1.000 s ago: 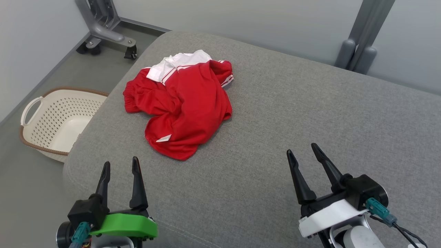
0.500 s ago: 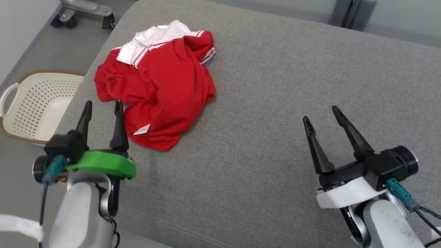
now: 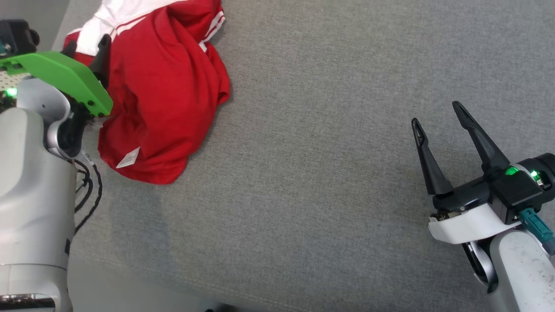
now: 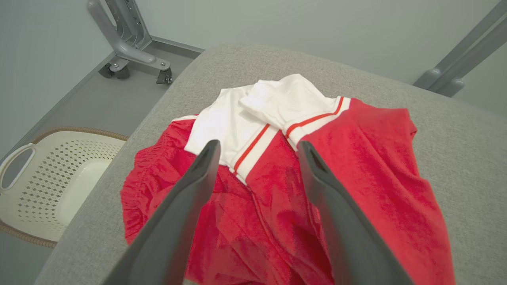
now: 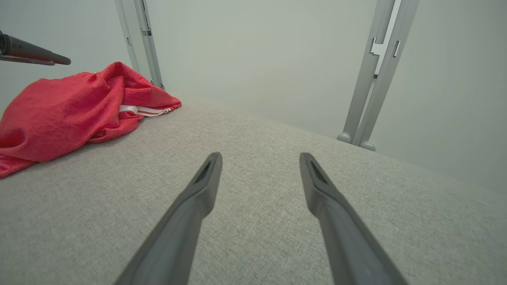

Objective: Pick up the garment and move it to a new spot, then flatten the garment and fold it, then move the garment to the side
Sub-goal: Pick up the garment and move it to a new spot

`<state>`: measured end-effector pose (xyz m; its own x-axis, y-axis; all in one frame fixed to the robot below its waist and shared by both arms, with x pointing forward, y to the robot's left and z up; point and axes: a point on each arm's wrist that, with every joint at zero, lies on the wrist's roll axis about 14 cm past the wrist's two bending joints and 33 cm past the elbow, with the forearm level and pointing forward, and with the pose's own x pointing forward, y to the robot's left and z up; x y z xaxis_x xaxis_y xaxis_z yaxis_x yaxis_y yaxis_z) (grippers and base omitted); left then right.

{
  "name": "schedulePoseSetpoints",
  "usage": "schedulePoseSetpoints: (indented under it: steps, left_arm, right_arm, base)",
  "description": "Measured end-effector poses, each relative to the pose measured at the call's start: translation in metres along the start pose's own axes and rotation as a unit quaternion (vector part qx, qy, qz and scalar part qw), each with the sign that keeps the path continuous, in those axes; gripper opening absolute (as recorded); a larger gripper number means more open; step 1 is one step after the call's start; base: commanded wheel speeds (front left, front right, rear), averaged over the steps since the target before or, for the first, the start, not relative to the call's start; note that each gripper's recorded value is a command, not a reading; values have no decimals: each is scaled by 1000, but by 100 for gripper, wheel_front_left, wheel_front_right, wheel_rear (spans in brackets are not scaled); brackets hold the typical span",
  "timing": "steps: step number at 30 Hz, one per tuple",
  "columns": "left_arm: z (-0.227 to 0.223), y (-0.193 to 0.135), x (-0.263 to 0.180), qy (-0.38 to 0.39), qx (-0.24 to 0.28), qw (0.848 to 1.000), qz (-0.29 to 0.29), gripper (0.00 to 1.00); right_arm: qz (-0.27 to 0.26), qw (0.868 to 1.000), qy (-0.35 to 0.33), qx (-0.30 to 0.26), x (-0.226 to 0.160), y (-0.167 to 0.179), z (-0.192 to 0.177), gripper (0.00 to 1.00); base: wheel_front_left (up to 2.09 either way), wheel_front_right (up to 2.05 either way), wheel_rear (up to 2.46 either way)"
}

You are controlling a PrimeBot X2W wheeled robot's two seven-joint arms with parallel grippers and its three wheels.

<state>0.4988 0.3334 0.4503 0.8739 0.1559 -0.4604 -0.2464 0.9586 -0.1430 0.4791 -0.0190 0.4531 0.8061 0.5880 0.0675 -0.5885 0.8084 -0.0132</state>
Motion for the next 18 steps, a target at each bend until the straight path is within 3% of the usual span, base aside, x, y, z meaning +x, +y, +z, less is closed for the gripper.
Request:
schedulePoseSetpoints:
  steps: [14, 15, 17, 18]
  left_arm:
    - [-26, -13, 56, 91, 13, 996, -12, 100]
    - [-28, -14, 58, 96, 14, 995, -12, 94]
    - [-29, -15, 62, 96, 13, 995, -12, 0]
    - [-27, -14, 64, 91, 12, 996, -10, 0]
  right_arm:
    - [-27, 998, 45, 16, -16, -14, -39, 100]
    - [-28, 998, 48, 16, -17, -15, -41, 100]
    - [-31, 998, 51, 17, -19, -16, -43, 100]
    - [-32, 998, 53, 17, -20, -17, -44, 100]
  base:
    - [0, 0, 0]
    - [0, 0, 0]
    - [0, 0, 0]
    - [0, 0, 0]
